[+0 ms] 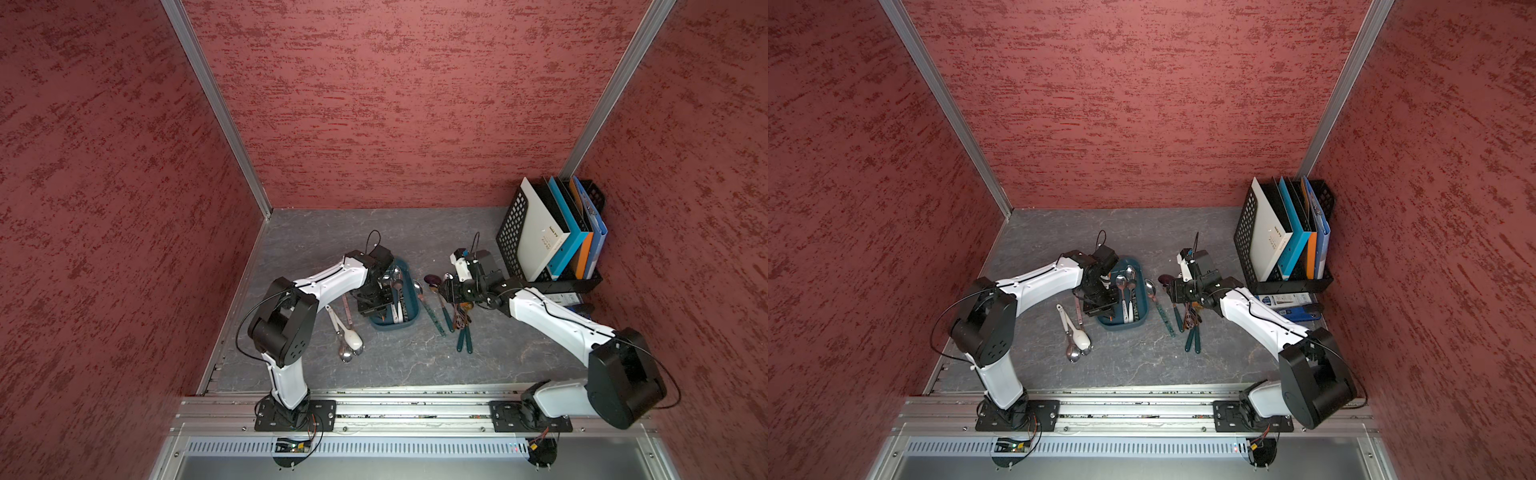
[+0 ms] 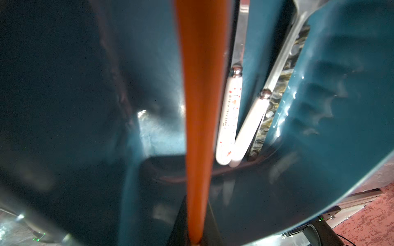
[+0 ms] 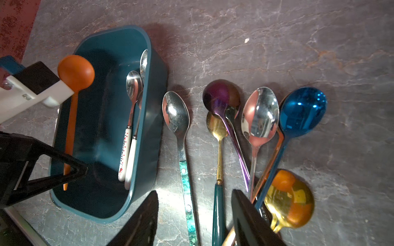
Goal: Put the spoon into the storage box
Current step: Place the spoon in the storage box.
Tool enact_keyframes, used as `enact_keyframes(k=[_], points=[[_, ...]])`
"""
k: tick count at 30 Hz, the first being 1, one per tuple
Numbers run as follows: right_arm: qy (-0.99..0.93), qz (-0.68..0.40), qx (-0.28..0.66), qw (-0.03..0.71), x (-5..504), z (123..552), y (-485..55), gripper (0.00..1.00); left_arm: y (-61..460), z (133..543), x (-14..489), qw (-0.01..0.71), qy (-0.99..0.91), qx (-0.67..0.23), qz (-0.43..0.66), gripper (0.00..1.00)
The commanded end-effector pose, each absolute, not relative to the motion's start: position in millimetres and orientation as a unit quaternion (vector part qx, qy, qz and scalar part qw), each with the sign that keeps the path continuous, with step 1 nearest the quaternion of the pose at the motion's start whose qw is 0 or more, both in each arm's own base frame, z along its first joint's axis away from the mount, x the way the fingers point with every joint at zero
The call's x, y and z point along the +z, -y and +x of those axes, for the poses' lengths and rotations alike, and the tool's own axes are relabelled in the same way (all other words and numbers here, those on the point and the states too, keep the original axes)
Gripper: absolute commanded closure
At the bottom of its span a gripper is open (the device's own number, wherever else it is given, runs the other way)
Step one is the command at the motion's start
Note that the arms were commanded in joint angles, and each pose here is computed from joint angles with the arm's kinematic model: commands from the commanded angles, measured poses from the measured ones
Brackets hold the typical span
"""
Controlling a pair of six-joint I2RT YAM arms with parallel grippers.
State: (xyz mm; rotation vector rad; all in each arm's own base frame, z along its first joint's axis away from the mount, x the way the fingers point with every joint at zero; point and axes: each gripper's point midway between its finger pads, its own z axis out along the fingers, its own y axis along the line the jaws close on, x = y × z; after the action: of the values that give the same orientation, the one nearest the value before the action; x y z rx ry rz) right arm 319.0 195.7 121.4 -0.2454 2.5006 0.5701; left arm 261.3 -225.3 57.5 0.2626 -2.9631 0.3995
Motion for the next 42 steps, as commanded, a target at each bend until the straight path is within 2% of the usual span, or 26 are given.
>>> enact_keyframes(k=[1, 14, 19, 25, 30, 37, 42], points=[[-0.928, -0.101, 0.201, 0.299, 127.5, 321.5, -192.9, 0.43, 230.0, 258.6, 51.1, 0.100, 0.982, 0.137, 0.083, 1.00], [-0.933, -0.105, 0.189, 0.287, 119.6, 322.1, -191.5, 0.43, 232.1, 259.6, 30.8, 0.150, 0.974, 0.144, 0.094, 0.99], [-0.940, -0.104, 0.168, 0.280, 113.5, 321.8, -185.1, 0.43, 232.6, 254.0, 27.2, 0.168, 0.971, 0.145, 0.091, 0.87], [-0.944, -0.110, 0.158, 0.266, 110.6, 317.2, -181.8, 0.42, 233.4, 257.8, 36.0, 0.148, 0.975, 0.146, 0.073, 0.70], [-0.949, -0.118, 0.152, 0.249, 110.2, 316.0, -182.1, 0.42, 234.2, 259.6, 47.4, 0.118, 0.981, 0.149, 0.045, 0.57], [-0.953, -0.140, 0.144, 0.228, 109.8, 306.7, -188.9, 0.44, 238.8, 274.2, 91.6, 0.015, 0.985, 0.169, -0.027, 0.54], [-0.958, -0.166, 0.132, 0.192, 94.7, 294.7, -200.1, 0.54, 221.2, 289.0, 129.2, -0.078, 0.983, 0.154, -0.058, 0.53]])
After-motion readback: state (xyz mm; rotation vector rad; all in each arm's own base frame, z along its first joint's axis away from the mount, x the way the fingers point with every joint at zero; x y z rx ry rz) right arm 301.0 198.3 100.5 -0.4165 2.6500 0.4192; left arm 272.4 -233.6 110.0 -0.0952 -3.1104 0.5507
